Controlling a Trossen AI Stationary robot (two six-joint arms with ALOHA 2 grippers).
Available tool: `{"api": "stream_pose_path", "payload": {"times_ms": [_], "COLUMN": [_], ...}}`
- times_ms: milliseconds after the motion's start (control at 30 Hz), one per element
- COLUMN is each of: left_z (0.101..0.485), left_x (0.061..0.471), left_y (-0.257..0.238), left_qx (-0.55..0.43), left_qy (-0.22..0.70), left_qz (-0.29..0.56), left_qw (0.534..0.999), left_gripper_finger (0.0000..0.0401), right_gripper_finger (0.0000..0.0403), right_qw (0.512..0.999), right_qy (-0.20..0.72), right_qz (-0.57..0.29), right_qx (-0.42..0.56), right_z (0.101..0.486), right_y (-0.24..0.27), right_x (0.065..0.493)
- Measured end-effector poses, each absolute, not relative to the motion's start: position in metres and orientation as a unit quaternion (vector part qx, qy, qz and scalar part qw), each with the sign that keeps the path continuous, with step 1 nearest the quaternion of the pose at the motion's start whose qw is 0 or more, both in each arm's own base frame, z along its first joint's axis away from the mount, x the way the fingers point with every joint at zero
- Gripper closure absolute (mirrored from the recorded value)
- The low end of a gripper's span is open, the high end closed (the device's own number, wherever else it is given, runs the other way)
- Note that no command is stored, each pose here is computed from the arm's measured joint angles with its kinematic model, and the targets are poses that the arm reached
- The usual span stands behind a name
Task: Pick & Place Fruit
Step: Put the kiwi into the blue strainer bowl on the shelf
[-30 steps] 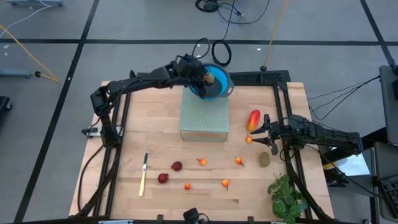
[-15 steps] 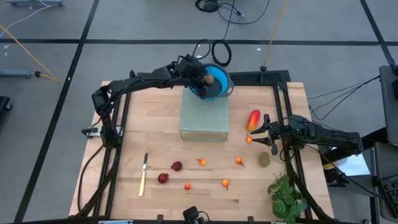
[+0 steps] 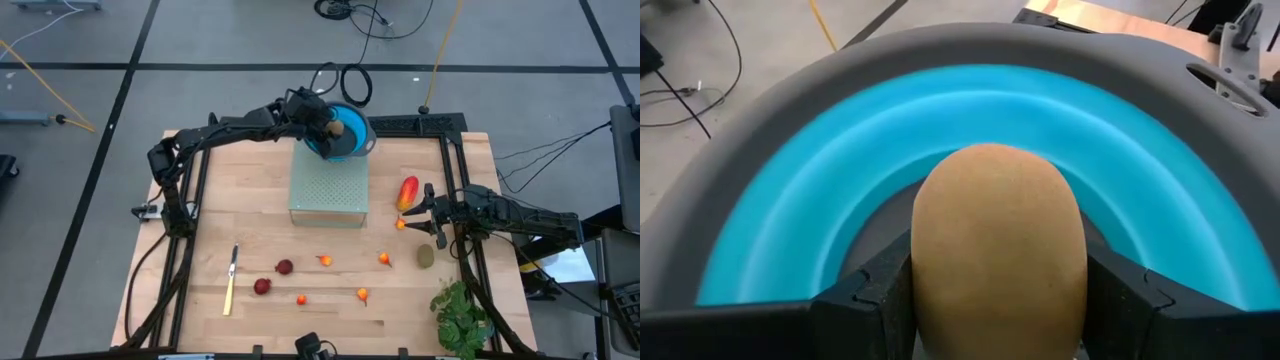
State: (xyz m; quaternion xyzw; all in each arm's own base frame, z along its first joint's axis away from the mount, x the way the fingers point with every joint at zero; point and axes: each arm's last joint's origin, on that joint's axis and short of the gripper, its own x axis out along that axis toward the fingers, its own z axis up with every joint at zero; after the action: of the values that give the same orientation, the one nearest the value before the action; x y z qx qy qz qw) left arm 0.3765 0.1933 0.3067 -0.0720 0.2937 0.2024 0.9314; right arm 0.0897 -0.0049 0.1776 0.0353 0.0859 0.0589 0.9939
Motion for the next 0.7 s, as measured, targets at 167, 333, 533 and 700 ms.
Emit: {"api": "stream_pose_path", "payload": {"times_ms": [167, 333, 533, 700], "left_z": [0.3054, 0.3043, 0.3048, 0.305], "left_x": [0.3757, 0.375, 0.3753, 0.3753], "left_y": [0.1928, 0.1925, 0.1927, 0.1931], "left_qx": [-0.067, -0.065, -0.055, -0.055], "left_qy": [0.303, 0.31, 0.309, 0.308], "left_qz": [0.199, 0.198, 0.196, 0.196], "left_qw": [0.93, 0.928, 0.929, 0.929], "left_gripper_finger": [0.0194, 0.0171, 0.0161, 0.016], "right_gripper_finger": [0.0264, 0.0264, 0.0264, 0.0264], "right_qw": [0.994, 0.994, 0.994, 0.994], "right_qy": [0.086, 0.086, 0.086, 0.086], "right_qz": [0.059, 0.059, 0.059, 0.059], "right_qx": [0.035, 0.035, 0.035, 0.035], "right_z": [0.1777, 0.1776, 0.1776, 0.1776], "right_y": [-0.0049, -0.0049, -0.0049, -0.0049], "right_x": [0.0897, 0.0897, 0.0898, 0.0897]}}
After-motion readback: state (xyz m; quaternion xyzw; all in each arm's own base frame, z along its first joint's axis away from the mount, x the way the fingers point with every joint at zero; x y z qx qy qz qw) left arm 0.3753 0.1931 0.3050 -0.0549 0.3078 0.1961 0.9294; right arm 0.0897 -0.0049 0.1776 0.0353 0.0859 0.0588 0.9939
